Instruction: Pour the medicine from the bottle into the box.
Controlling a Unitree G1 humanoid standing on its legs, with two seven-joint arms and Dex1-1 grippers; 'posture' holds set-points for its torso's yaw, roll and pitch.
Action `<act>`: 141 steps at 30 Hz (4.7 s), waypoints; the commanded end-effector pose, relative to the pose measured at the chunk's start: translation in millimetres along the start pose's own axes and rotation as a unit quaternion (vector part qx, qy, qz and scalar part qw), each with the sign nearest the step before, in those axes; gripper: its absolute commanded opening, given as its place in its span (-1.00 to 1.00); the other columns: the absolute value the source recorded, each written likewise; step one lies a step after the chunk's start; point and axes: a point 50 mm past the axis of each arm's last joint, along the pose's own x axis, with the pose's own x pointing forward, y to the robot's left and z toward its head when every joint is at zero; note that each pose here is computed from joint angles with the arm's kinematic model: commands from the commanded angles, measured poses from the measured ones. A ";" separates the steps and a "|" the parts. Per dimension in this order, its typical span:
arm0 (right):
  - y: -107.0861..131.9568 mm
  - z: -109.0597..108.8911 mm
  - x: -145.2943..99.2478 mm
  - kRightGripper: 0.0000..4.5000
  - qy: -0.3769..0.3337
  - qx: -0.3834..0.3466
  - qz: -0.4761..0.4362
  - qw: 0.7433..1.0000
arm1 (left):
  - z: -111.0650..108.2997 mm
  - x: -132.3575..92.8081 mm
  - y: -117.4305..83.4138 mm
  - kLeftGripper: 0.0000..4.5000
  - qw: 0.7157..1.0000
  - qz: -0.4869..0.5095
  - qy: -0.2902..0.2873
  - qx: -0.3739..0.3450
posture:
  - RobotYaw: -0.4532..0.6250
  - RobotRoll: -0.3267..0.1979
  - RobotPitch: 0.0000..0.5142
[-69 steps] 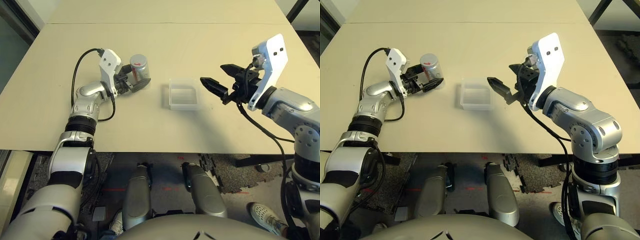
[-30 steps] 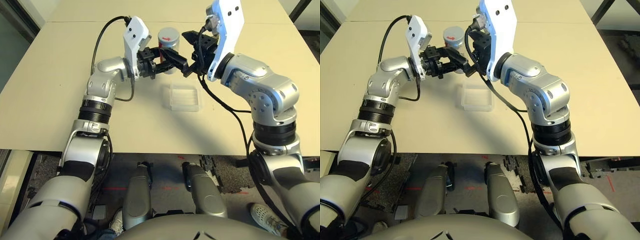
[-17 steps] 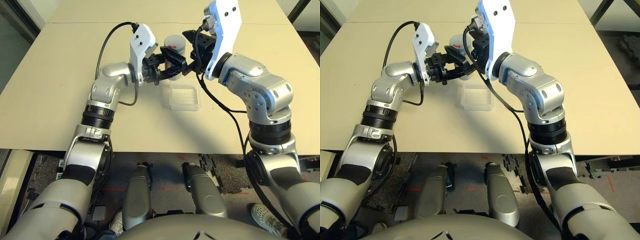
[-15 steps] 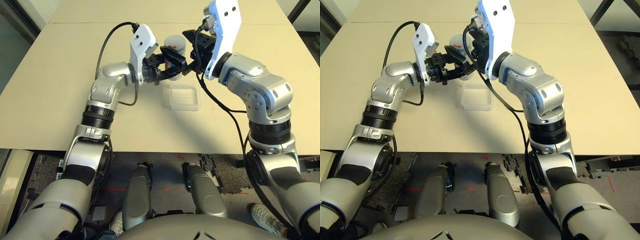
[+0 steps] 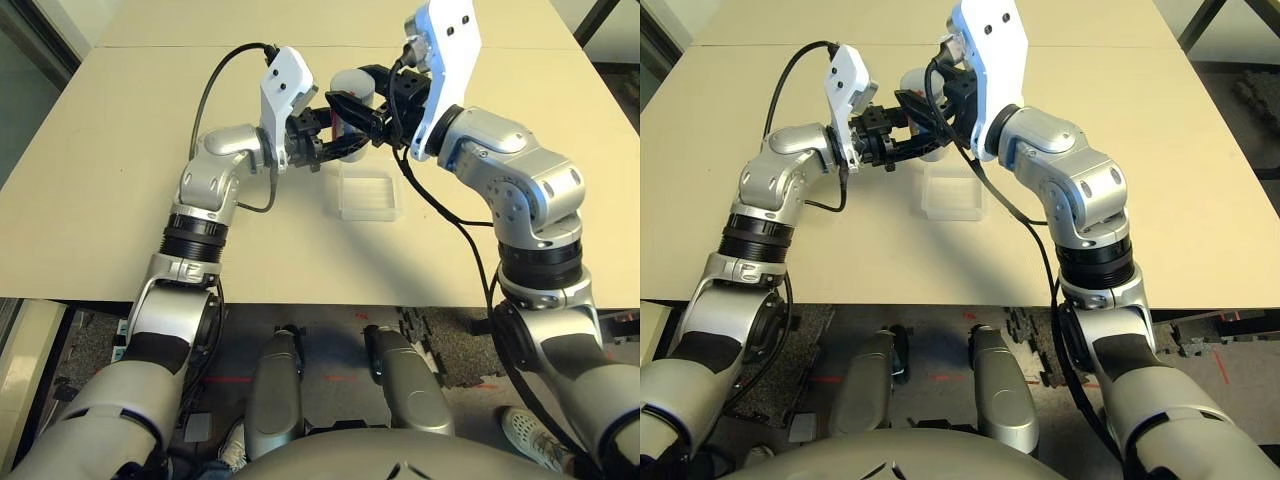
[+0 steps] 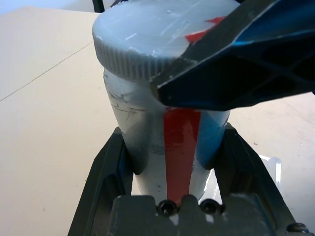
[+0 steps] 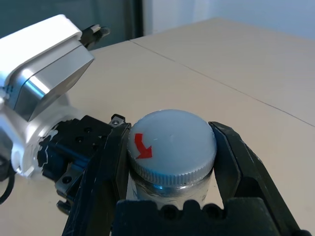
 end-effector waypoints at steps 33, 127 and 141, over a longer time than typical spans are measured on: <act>-4.6 63.8 -60.1 1.00 -0.052 0.008 0.247 0.967 | 32.1 -19.9 -29.8 0.08 0.981 -0.181 -0.047 0.056 | -0.24 0.25 -0.41; 13.5 21.7 2.6 1.00 0.016 -0.018 0.104 0.994 | -8.1 -21.3 5.0 0.08 0.995 -0.091 0.006 0.045 | -0.25 0.25 -0.36; 9.4 13.2 1.5 1.00 0.030 -0.014 0.098 0.995 | -5.5 -20.1 2.6 0.08 0.995 -0.093 0.002 0.047 | -0.24 0.25 -0.33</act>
